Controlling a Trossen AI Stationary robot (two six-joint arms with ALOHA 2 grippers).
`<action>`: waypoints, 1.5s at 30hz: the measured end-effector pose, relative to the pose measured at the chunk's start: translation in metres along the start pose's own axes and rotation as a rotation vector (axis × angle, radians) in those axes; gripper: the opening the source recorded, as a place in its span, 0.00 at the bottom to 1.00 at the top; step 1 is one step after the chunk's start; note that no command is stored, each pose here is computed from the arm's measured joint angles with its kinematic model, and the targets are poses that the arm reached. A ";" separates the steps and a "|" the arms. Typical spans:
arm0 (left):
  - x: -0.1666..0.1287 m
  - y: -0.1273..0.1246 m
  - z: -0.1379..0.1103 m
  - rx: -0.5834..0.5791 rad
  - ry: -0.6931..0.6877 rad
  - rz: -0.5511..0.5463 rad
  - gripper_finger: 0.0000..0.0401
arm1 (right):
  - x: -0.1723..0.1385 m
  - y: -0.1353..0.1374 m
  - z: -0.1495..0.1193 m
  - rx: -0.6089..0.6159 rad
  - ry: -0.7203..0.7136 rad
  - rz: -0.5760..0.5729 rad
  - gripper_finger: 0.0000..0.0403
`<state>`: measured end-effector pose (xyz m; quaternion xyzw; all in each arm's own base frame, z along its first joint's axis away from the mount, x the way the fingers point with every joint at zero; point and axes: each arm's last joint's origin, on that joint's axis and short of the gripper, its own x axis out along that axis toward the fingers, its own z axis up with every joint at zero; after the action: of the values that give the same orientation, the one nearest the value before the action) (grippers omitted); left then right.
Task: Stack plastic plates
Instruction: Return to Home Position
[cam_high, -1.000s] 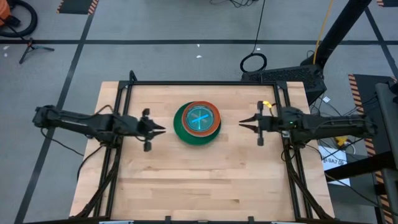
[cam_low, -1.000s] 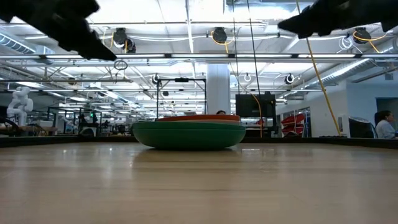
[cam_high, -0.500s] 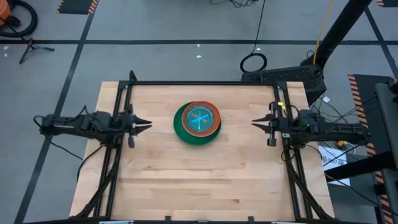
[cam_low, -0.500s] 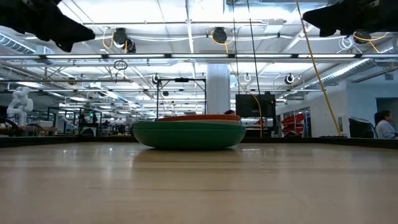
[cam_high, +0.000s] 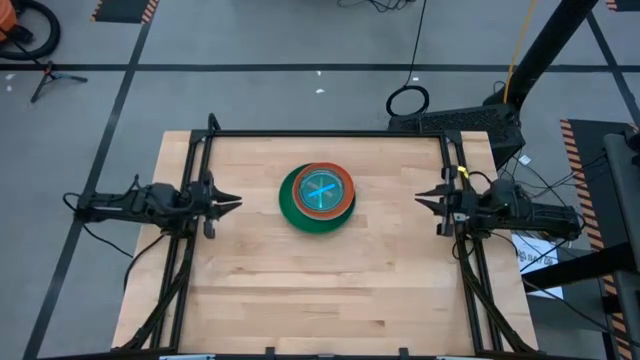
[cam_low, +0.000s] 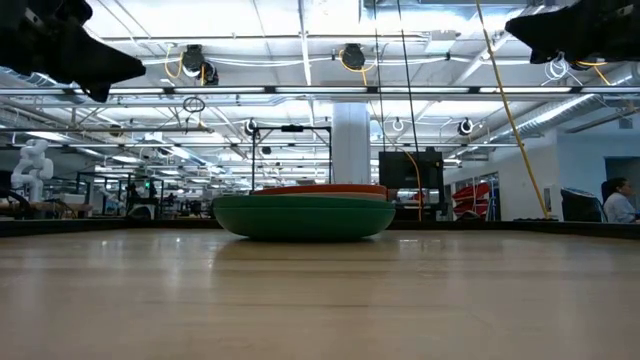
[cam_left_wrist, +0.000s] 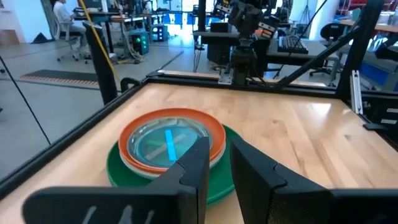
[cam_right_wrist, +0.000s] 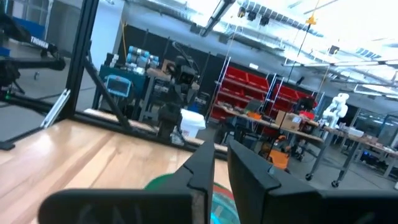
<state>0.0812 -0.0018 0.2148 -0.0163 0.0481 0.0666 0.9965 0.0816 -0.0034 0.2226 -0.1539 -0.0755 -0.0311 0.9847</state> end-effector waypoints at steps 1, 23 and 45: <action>0.000 0.000 -0.002 -0.001 0.002 -0.003 0.18 | 0.001 0.001 -0.002 -0.001 0.008 0.003 0.09; 0.016 -0.005 -0.043 -0.014 0.024 -0.110 0.18 | 0.008 0.010 -0.045 0.215 0.074 -0.118 0.09; 0.016 -0.005 -0.043 -0.048 0.028 -0.103 0.18 | 0.006 0.007 -0.051 0.253 0.143 -0.274 0.09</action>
<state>0.0936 -0.0061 0.1708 -0.0436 0.0593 0.0164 0.9972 0.0957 -0.0126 0.1736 -0.0148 -0.0289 -0.1661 0.9856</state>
